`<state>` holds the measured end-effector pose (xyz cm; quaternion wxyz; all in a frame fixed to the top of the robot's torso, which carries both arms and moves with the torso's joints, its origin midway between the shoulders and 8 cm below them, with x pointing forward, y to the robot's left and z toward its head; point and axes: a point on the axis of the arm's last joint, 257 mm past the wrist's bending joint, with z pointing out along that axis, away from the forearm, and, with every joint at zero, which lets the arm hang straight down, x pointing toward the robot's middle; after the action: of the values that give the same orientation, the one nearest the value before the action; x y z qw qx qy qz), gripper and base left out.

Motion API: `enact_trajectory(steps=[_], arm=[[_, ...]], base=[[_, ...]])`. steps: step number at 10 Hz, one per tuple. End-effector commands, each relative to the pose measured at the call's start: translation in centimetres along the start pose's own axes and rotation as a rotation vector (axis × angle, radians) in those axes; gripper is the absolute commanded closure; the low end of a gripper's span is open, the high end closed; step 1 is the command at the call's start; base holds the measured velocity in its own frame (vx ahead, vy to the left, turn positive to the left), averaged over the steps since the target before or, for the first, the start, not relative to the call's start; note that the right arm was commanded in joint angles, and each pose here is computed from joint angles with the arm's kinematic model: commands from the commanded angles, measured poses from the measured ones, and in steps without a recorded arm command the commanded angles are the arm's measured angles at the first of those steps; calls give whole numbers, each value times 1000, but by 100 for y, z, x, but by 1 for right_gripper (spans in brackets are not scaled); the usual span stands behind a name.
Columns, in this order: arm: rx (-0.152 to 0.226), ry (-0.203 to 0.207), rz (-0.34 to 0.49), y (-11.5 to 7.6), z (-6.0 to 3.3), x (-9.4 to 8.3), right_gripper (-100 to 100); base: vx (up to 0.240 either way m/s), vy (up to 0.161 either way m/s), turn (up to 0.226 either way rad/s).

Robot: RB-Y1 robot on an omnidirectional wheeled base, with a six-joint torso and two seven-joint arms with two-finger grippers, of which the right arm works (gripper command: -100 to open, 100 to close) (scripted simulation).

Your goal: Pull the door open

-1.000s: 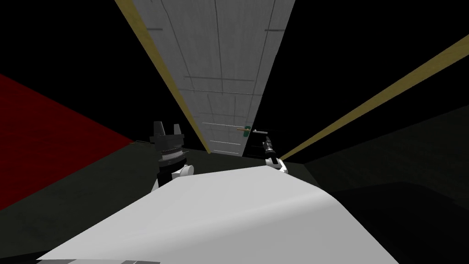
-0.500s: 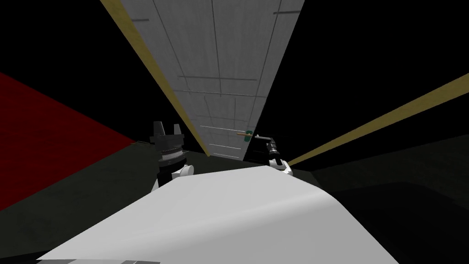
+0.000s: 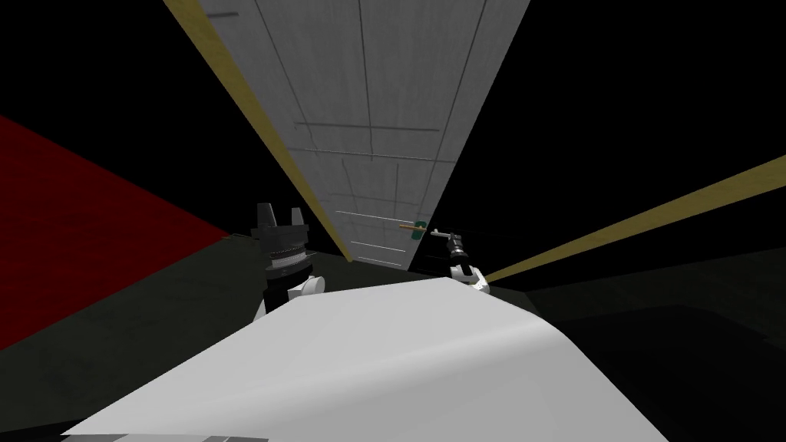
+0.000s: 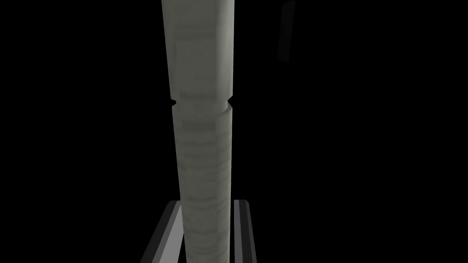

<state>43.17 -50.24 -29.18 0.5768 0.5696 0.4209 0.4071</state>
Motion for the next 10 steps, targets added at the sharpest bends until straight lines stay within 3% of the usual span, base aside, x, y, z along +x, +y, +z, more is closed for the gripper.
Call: enact_trajectory(steps=[1, 3, 5, 10], arm=[[5, -1, -1, -23, -13, -5, 100], [5, -1, -1, -23, -13, -5, 100], [9, 6, -3, -38, -62, -60, 100], [1, 78, 8, -13, -135, 92, 100]], base=[[-20, 3, 2], [-6, 2, -2], [-165, -7, 100], [-205, -23, 144]])
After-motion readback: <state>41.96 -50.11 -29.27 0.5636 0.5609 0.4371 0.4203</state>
